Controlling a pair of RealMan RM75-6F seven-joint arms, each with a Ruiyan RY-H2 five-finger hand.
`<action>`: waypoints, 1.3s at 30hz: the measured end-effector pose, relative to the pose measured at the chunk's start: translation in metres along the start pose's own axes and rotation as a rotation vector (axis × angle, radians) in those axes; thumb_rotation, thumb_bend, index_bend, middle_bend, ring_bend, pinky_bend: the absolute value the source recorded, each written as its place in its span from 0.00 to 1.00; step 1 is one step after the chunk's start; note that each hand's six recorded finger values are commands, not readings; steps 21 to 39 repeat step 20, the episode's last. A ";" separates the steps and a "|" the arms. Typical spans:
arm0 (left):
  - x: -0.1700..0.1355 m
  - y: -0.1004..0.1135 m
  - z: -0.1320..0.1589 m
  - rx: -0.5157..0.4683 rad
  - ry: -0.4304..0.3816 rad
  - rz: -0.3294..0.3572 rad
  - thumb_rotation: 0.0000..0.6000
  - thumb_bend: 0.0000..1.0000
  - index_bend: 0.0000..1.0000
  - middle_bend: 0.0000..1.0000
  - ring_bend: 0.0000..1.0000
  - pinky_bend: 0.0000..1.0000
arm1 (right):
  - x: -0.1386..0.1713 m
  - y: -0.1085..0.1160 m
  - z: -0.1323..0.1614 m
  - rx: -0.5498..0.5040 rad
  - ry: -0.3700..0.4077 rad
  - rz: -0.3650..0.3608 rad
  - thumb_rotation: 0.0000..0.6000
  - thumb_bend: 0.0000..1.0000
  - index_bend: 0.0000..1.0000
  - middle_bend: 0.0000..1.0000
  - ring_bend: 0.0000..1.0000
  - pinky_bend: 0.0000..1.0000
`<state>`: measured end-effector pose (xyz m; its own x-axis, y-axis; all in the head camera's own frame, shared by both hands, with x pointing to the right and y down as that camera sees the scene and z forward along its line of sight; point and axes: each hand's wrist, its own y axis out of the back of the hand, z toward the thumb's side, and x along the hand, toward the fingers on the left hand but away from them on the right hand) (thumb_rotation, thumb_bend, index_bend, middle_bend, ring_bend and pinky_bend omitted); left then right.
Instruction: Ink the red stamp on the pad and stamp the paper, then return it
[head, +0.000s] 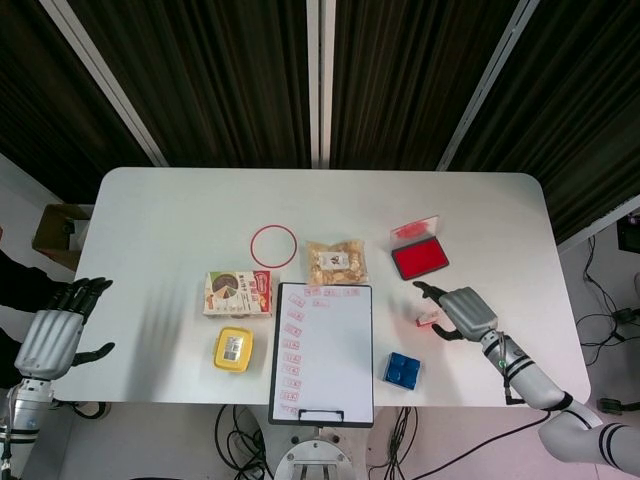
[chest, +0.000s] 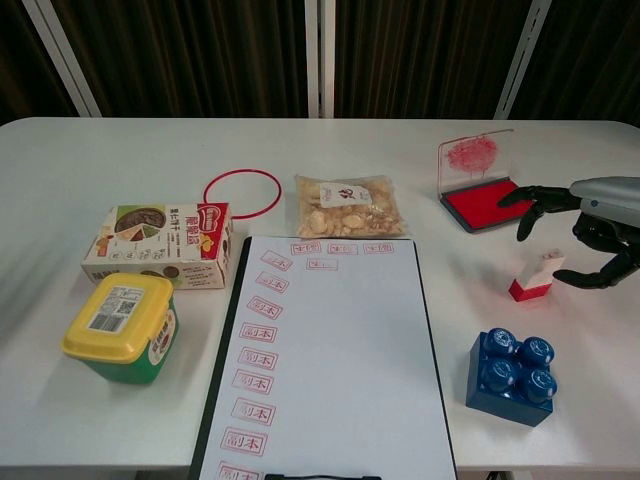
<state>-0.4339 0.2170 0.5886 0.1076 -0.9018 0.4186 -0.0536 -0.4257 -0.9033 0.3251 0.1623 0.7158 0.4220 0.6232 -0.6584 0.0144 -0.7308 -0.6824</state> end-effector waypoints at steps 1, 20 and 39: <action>0.000 0.001 0.000 0.001 0.001 0.001 1.00 0.00 0.14 0.14 0.12 0.20 | 0.003 0.005 0.000 0.014 0.008 -0.020 1.00 0.19 0.00 0.18 0.76 0.95; -0.002 0.015 -0.001 0.009 0.001 0.031 1.00 0.00 0.14 0.14 0.12 0.20 | 0.158 0.072 -0.059 0.148 -0.478 -0.464 1.00 0.10 0.00 0.00 0.00 0.00; -0.002 0.015 -0.001 0.009 0.001 0.031 1.00 0.00 0.14 0.14 0.12 0.20 | 0.158 0.072 -0.059 0.148 -0.478 -0.464 1.00 0.10 0.00 0.00 0.00 0.00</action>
